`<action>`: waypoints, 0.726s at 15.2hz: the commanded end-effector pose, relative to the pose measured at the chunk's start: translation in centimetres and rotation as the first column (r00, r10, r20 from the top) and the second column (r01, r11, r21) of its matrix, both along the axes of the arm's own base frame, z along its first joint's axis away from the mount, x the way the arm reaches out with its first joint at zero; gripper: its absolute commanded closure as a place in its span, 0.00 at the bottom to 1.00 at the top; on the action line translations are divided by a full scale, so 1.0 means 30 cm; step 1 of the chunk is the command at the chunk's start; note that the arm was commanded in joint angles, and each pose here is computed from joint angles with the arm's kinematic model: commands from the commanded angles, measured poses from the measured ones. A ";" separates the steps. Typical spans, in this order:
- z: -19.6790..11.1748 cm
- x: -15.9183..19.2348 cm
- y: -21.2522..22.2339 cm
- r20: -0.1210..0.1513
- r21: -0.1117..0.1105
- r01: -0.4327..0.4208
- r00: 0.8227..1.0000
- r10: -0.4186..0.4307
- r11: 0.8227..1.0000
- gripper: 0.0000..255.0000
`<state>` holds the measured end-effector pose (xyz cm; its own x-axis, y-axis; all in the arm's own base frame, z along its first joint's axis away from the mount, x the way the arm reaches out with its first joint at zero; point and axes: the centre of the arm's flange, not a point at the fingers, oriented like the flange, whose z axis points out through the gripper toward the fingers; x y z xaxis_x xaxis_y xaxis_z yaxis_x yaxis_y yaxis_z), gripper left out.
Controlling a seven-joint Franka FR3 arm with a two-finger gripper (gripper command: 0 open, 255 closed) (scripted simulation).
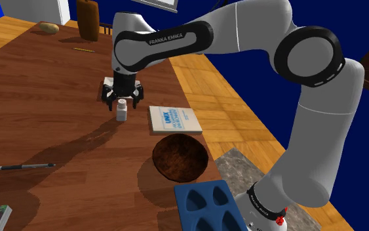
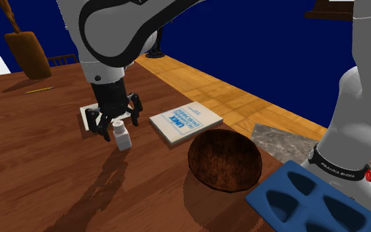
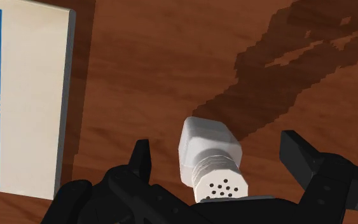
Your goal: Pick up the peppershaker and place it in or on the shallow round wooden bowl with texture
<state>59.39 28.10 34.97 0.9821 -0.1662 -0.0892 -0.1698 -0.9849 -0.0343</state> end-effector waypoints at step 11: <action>-0.029 -0.002 0.003 0.000 0.000 0.000 1.000 0.000 1.000 1.00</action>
